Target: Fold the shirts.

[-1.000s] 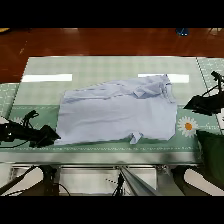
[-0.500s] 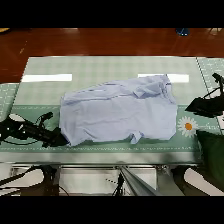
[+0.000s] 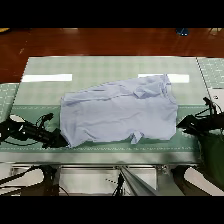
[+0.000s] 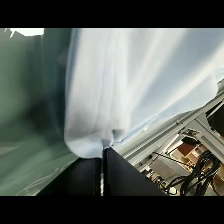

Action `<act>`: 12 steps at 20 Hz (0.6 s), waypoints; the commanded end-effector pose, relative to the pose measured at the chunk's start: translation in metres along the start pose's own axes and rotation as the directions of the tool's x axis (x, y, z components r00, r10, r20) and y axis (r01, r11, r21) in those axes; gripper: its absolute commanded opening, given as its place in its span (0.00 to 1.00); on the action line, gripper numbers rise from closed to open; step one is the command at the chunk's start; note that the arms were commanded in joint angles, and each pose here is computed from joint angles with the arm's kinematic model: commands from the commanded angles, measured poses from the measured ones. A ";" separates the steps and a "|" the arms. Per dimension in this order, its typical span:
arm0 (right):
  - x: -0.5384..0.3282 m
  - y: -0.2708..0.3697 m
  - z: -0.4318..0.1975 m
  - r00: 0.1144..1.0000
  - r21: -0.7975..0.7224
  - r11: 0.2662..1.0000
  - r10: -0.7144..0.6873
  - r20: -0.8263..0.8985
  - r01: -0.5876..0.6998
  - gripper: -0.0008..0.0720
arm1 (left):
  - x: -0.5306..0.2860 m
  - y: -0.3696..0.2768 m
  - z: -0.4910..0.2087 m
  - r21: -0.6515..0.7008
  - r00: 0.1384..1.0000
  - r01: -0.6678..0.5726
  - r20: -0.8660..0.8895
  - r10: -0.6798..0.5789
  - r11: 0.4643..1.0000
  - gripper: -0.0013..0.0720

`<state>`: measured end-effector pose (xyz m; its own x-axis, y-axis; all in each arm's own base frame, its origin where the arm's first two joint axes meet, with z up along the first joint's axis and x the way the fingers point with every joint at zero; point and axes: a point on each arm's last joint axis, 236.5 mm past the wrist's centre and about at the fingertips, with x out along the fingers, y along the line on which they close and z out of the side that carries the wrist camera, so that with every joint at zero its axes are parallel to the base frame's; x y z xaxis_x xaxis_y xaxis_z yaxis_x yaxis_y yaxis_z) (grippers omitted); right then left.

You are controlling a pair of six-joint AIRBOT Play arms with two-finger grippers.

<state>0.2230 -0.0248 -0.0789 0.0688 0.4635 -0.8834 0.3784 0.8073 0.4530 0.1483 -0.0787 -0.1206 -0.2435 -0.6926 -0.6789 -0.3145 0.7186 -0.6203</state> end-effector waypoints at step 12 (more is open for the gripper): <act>0.013 0.071 0.011 0.930 -0.086 0.935 0.351 0.112 -0.343 0.05 | -0.046 -0.052 0.055 0.164 0.978 0.096 0.167 -0.124 0.982 0.04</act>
<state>0.2390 0.0127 -0.0982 0.2371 0.5638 -0.7912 0.4012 0.6849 0.6083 0.2147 -0.0746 -0.1115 -0.0326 -0.7040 -0.7094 -0.2336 0.6955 -0.6795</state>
